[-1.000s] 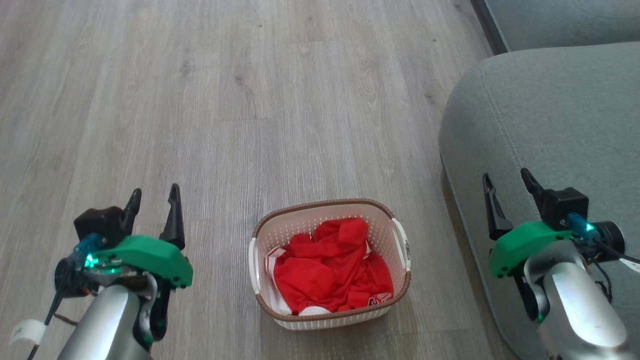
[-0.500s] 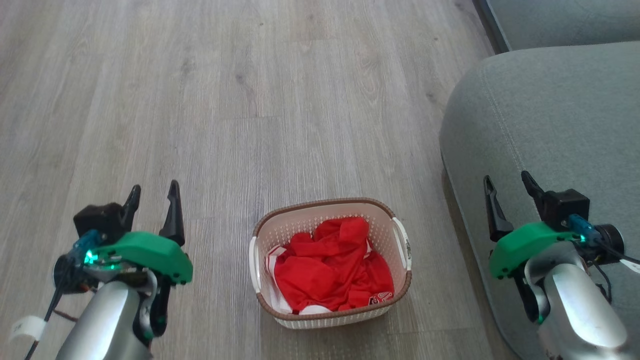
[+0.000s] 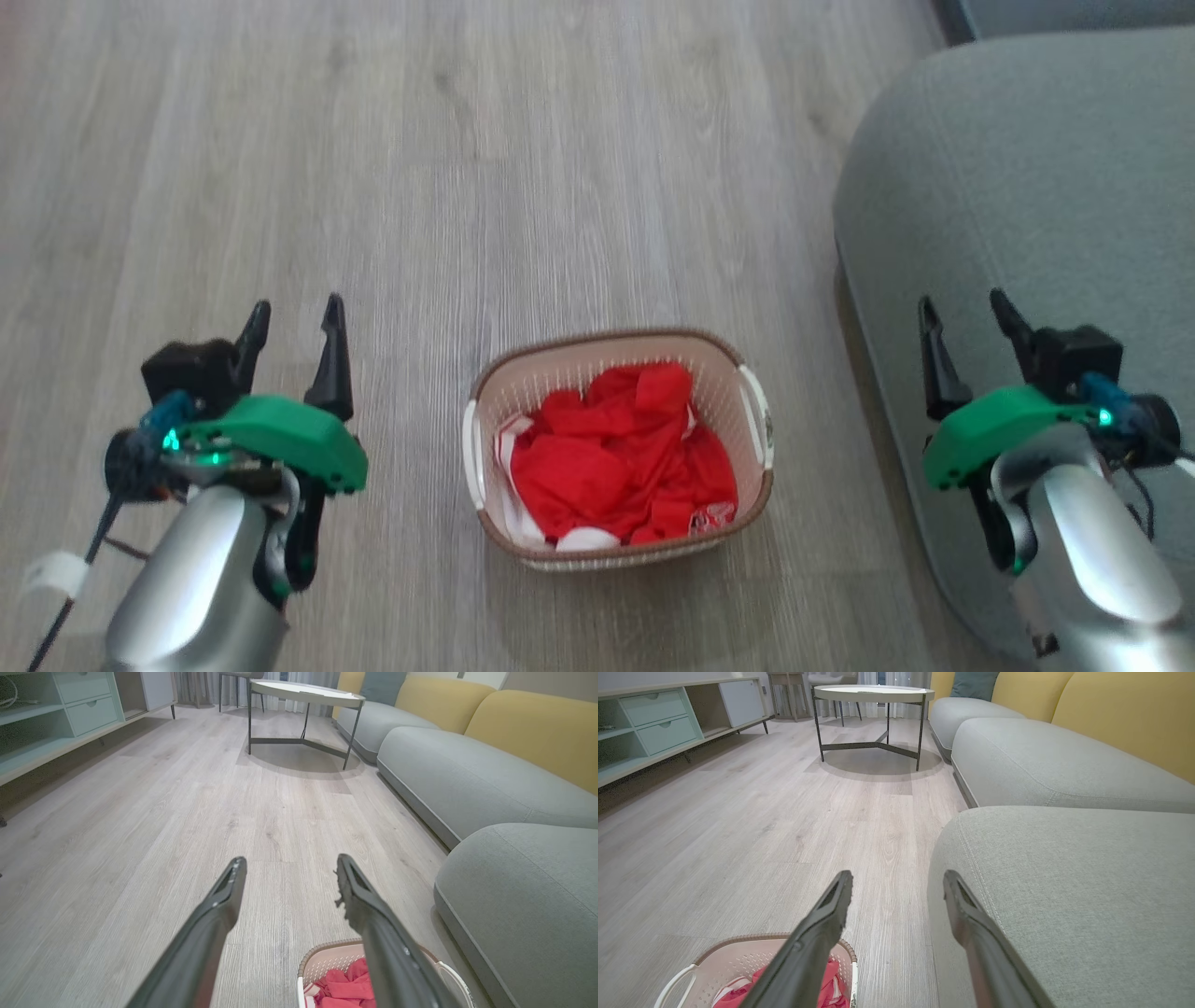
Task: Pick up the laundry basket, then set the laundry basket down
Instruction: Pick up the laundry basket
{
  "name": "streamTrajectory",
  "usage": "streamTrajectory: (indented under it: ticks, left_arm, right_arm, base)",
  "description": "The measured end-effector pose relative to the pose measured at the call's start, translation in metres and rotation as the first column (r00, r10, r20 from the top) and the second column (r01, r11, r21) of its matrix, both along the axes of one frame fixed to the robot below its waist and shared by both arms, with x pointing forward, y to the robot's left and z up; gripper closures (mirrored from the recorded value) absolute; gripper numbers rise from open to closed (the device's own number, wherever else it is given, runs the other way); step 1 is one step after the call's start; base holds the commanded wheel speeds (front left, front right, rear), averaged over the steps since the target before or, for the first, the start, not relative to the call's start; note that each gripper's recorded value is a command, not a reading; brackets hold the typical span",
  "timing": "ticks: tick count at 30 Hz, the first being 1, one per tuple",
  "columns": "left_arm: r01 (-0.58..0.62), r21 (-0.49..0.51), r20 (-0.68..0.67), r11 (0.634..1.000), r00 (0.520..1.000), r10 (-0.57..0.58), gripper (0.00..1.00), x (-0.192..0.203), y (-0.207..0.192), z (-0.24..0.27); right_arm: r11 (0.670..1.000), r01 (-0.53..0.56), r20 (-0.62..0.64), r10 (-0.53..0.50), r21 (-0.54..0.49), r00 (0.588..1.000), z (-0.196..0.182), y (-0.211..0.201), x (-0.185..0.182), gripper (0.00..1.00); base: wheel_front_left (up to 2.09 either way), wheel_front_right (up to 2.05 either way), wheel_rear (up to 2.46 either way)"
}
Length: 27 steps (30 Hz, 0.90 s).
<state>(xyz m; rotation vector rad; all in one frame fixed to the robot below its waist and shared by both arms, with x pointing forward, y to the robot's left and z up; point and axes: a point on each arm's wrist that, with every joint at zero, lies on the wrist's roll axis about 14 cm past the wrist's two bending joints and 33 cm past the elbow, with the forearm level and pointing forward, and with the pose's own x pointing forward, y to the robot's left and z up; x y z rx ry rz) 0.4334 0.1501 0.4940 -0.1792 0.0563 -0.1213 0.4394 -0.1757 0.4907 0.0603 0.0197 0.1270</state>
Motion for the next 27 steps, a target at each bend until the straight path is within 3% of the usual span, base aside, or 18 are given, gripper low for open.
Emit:
streamTrajectory:
  ticks: [13, 27]
  left_arm:
    - [0.019, -0.006, -0.093, 1.0, 0.995, -0.02, 0.0, 0.045, -0.004, -0.047]
    - [0.077, -0.029, -0.255, 0.997, 0.964, -0.082, 0.0, 0.09, -0.023, -0.133]
  right_arm:
    - [1.0, 0.012, -0.091, -0.012, -0.005, 0.996, -0.045, -0.001, 0.043, 0.0]
    - [1.0, 0.007, -0.234, -0.009, -0.008, 0.972, -0.121, 0.007, 0.083, 0.0]
  base:
    - [0.0, 0.0, 0.0]
    - [0.0, 0.0, 0.0]
